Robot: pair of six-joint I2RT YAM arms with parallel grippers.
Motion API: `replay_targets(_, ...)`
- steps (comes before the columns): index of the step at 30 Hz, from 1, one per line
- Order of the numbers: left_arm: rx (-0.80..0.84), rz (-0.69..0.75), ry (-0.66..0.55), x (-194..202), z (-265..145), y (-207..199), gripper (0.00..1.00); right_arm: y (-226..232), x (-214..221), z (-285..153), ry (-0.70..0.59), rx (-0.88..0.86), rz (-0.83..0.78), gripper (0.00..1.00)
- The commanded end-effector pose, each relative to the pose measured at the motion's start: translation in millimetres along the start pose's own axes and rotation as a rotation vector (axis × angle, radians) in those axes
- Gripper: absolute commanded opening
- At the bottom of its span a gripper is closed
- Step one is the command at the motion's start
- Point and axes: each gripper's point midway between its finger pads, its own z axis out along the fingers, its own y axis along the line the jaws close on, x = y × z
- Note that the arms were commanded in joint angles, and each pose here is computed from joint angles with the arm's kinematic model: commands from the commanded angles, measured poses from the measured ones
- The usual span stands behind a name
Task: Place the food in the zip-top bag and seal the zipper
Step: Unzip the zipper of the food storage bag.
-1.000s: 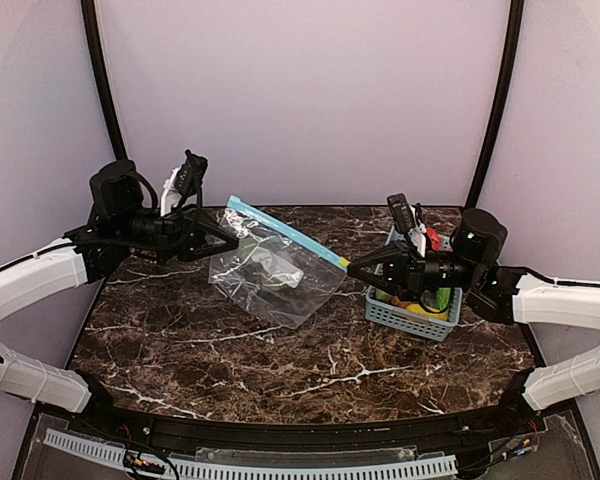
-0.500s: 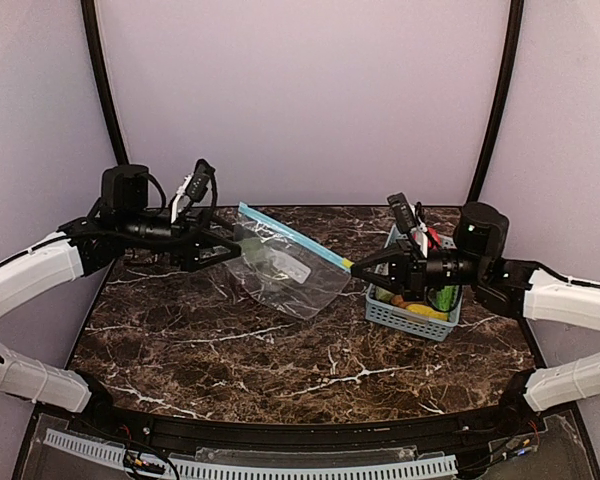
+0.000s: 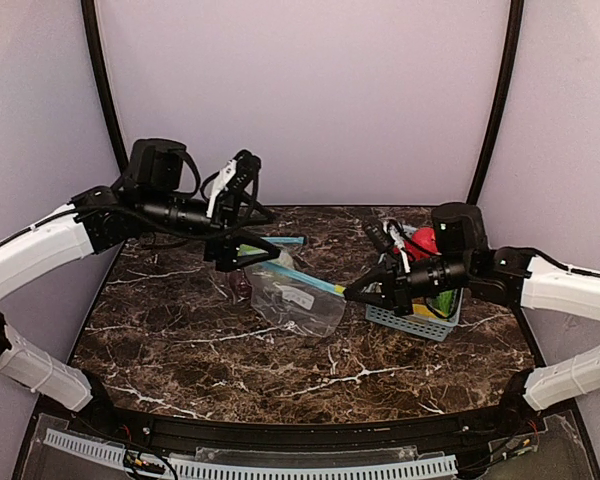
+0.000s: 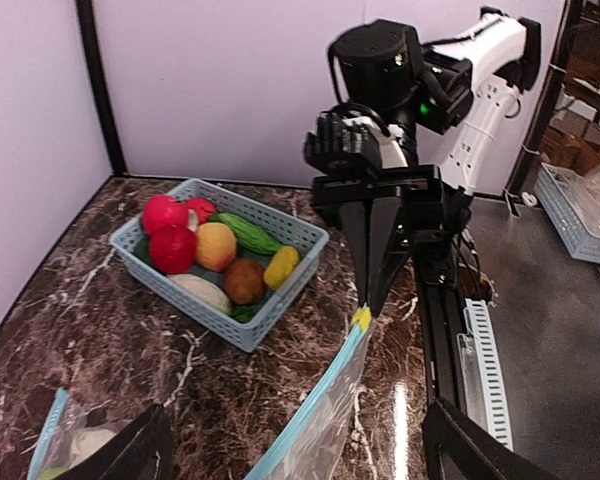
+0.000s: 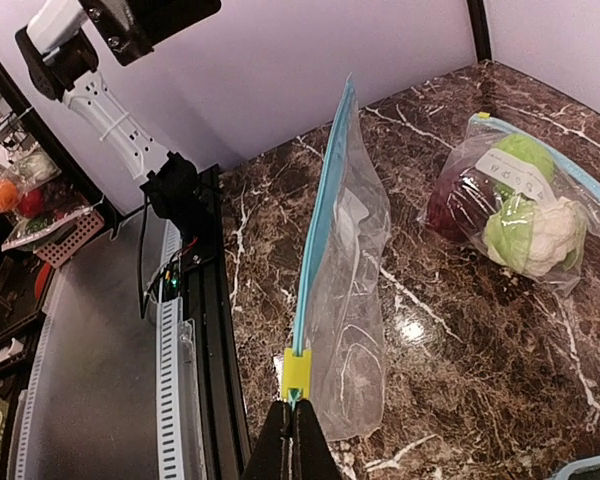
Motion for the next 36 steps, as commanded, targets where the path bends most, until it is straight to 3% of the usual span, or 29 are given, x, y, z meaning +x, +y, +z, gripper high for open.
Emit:
replay_targets(1, 0.199, -0.01, 0.124, 36, 45, -34, 0.86, 7, 3, 19, 0.057, -0.02, -0.033, 0.0)
replay_targets(4, 0.34, -0.048, 0.138, 49, 66, -61, 0.83, 12, 3, 30, 0.068, -0.04, -0.041, 0.0)
replay_targets(7, 0.426, -0.108, 0.124, 58, 76, -74, 0.71, 13, 3, 37, 0.081, -0.05, -0.046, 0.0)
replay_targets(12, 0.461, -0.149, 0.142, 77, 82, -81, 0.55, 11, 6, 46, 0.108, -0.052, -0.041, 0.0)
replay_targets(22, 0.494, -0.209, 0.15, 87, 86, -87, 0.3, 14, 9, 60, 0.132, -0.061, -0.03, 0.0)
replay_targets(30, 0.481, -0.22, 0.168, 92, 90, -85, 0.27, 15, 5, 58, 0.12, -0.056, -0.04, 0.0)
replay_targets(36, 0.439, -0.224, 0.194, 99, 95, -78, 0.34, 16, 6, 57, 0.119, -0.056, -0.038, 0.0)
